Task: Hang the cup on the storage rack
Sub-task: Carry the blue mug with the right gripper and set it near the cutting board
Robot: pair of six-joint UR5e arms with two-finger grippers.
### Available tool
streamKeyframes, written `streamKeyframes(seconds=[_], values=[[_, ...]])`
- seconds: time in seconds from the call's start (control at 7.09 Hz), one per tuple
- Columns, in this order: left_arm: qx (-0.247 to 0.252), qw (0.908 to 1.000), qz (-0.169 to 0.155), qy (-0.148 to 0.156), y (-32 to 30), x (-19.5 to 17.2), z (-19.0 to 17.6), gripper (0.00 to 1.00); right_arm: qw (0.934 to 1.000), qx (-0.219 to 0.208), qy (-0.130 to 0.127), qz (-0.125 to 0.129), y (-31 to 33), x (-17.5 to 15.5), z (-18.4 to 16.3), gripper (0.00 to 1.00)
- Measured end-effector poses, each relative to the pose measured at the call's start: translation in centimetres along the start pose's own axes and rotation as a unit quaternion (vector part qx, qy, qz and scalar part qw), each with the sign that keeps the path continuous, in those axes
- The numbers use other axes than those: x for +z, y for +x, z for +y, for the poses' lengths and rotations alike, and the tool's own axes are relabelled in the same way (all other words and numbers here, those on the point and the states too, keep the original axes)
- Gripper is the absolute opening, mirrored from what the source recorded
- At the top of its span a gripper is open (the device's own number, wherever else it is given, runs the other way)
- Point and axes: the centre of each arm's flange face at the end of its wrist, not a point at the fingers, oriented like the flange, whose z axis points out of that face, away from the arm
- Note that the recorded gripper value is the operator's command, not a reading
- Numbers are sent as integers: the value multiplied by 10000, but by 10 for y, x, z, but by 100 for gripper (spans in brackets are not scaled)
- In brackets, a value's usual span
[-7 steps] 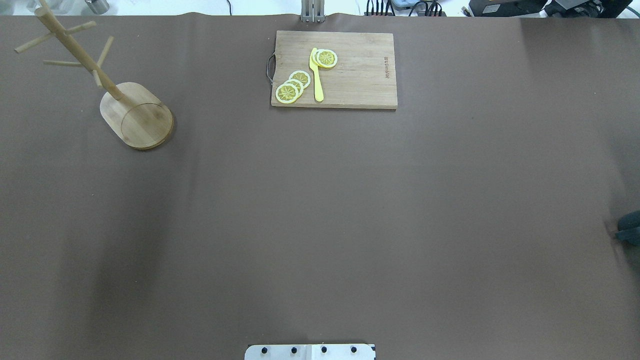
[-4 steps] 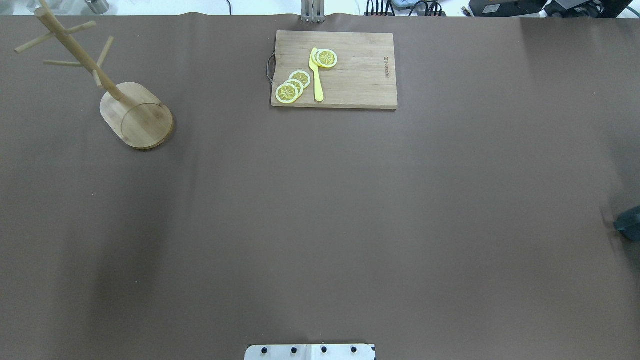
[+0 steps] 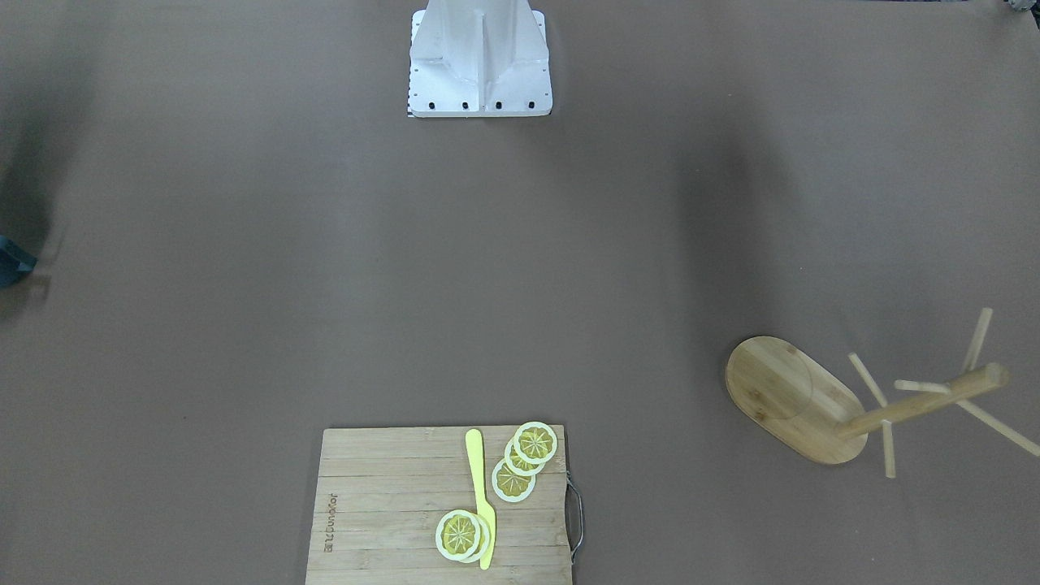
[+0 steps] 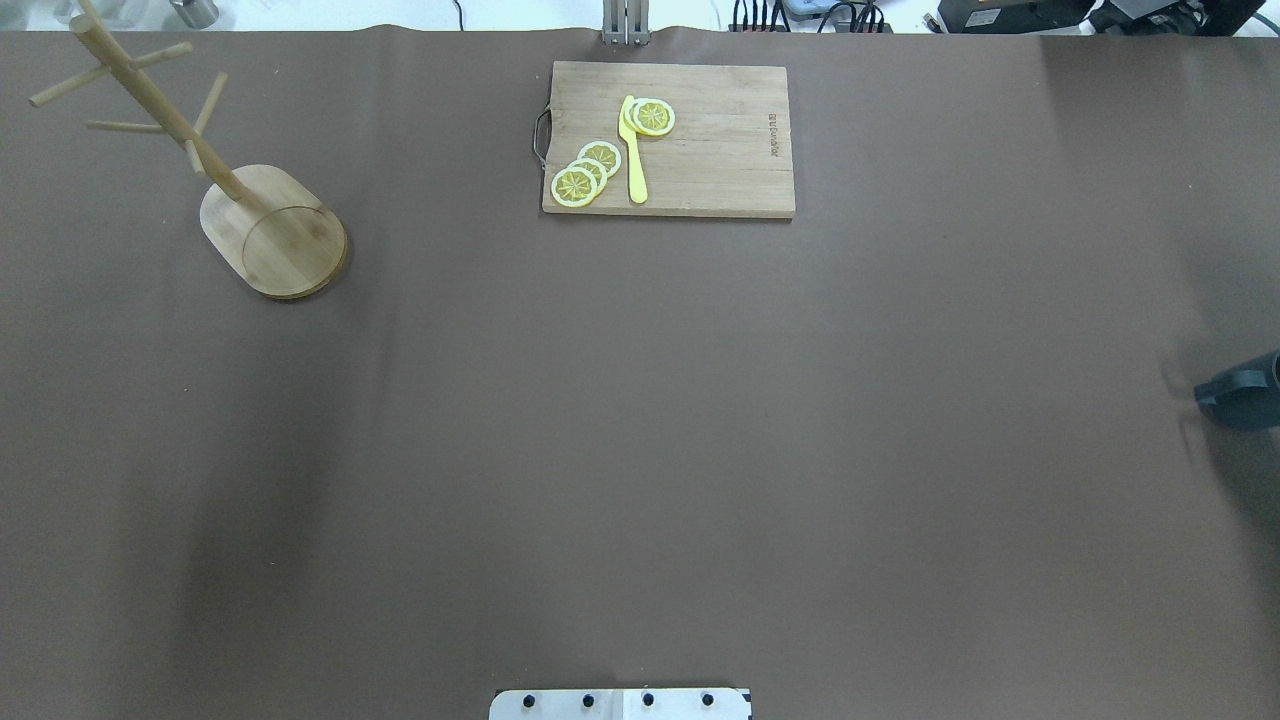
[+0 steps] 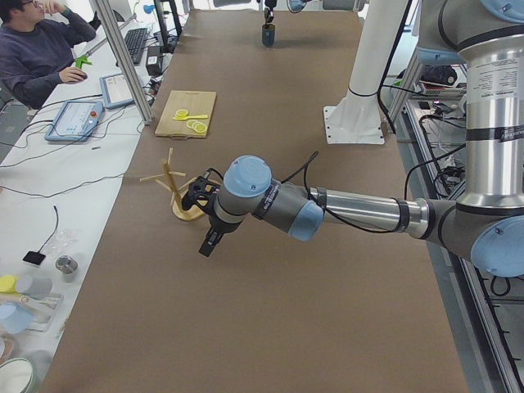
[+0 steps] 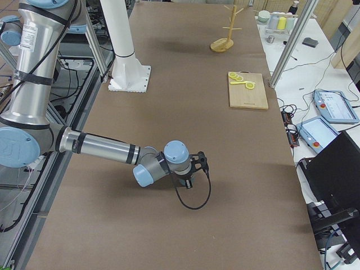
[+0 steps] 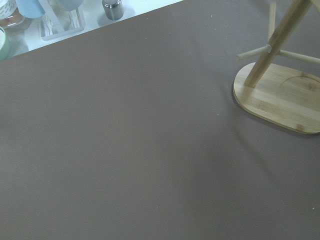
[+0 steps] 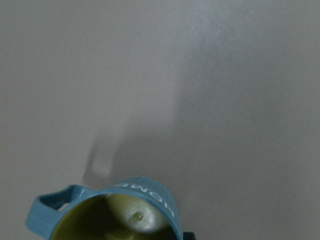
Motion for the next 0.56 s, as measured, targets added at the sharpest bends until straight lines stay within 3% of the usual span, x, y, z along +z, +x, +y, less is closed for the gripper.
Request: streamKeyframes(seconds=[0.56], values=[[-39,10000,7,-34,-3,3,3,99,9963,821,194,-158,-102,-5,-172,0]])
